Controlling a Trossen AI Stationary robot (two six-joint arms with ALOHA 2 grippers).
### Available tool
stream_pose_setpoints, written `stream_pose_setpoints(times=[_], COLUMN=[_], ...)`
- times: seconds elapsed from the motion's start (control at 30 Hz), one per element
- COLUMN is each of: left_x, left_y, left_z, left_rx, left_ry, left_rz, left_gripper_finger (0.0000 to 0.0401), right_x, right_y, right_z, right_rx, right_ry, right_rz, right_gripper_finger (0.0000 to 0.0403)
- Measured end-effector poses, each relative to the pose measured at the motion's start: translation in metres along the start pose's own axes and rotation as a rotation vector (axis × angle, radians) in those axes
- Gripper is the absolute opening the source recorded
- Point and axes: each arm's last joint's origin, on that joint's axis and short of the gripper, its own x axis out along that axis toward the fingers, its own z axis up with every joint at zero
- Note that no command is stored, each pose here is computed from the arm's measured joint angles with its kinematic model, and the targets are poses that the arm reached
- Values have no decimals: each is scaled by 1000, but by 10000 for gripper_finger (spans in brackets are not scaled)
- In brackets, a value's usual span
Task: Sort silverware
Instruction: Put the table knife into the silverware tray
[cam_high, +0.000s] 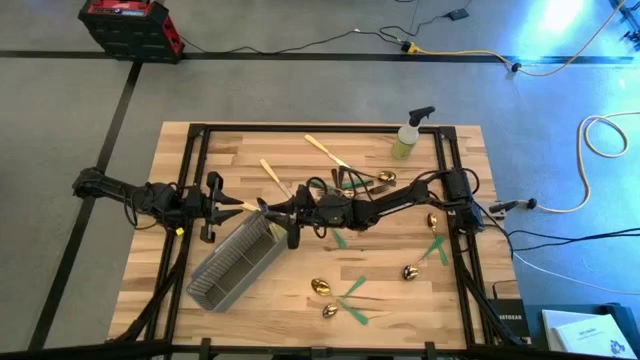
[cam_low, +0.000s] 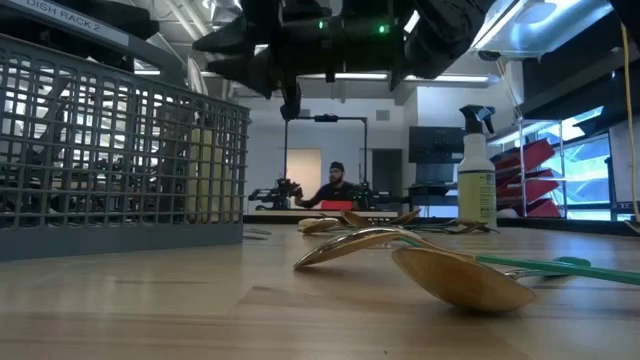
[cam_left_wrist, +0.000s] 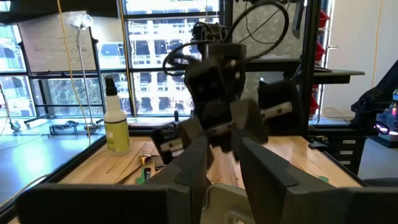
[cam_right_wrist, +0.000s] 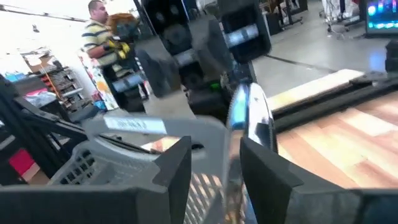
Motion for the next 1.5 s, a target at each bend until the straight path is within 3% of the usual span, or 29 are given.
stream_pose_setpoints(times=[0.13, 0.37, 0.57, 0.73, 0.93, 1.1, 1.23, 1.37, 1.5], left_x=[0, 0, 0, 0, 0, 0, 0, 0, 0], left_y=[0, 0, 0, 0, 0, 1, 2, 2, 3], left_z=[0, -2, -2, -4, -7, -6, -6, -6, -6], left_rx=[1, 9, 8, 4, -1, -6, -5, -7, -16], left_ry=[2, 23, 24, 43, 70, 66, 65, 64, 64], left_rz=[0, -2, 3, 4, 6, 41, 69, 83, 89], left_gripper_finger=[80, 80, 79, 79, 79, 79, 79, 79, 79], right_x=[-6, -17, -27, -57, -110, -134, -137, -135, -131], right_y=[8, 6, 14, 18, 24, 18, 15, 11, -20], right_z=[19, 21, 26, 34, 32, 18, 12, 18, 22], right_rx=[-73, -137, -193, -227, -243, -260, -282, -286, -310], right_ry=[7, 218, 295, 325, 231, 245, 303, 254, 312], right_rz=[68, -60, -70, -113, -238, -284, -300, -327, -459], right_gripper_finger=[120, 120, 120, 120, 120, 120, 120, 120, 120])
